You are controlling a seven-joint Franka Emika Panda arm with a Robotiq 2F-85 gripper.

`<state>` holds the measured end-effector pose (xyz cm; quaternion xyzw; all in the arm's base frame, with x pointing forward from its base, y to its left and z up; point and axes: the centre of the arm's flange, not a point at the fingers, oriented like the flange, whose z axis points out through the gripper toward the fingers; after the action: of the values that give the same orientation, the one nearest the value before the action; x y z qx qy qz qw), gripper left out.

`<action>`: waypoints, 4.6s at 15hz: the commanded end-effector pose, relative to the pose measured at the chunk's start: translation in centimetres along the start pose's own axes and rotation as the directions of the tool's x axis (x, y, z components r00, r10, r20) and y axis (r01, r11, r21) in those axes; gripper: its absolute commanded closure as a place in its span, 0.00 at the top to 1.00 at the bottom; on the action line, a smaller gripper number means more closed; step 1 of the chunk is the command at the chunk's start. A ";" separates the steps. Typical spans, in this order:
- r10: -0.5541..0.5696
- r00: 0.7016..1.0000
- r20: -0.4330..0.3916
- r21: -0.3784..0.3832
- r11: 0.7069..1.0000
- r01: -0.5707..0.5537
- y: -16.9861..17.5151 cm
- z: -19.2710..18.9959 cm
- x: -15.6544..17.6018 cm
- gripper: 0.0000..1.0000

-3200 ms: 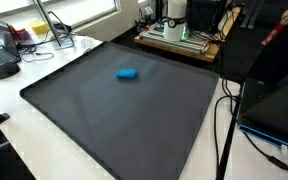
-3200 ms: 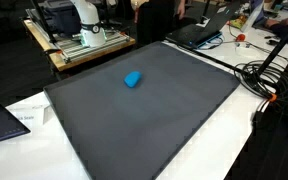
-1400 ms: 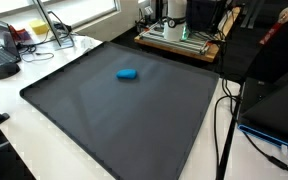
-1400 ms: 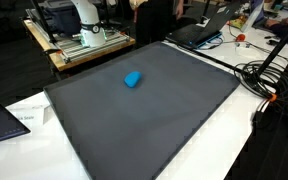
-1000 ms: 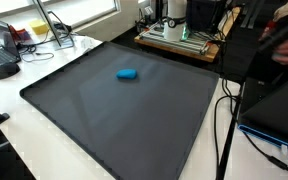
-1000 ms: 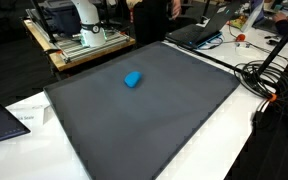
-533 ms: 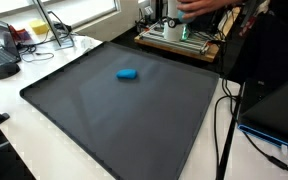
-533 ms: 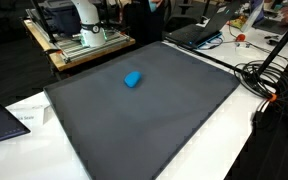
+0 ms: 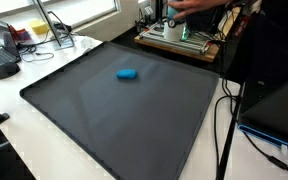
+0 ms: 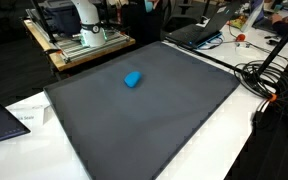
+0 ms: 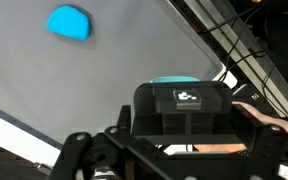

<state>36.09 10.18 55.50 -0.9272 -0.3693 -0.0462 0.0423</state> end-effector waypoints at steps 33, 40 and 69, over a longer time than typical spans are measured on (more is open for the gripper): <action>-0.012 1.000 0.011 -0.064 0.998 0.012 -0.2 -0.1 0.4 0.46; -0.006 1.000 0.024 -0.073 0.997 0.008 -0.3 -0.2 0.5 0.22; 0.156 0.943 0.295 -0.235 0.968 -0.087 12.1 5.9 12.2 0.47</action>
<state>53.53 10.38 50.53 -0.9430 -0.3056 0.0627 -0.1160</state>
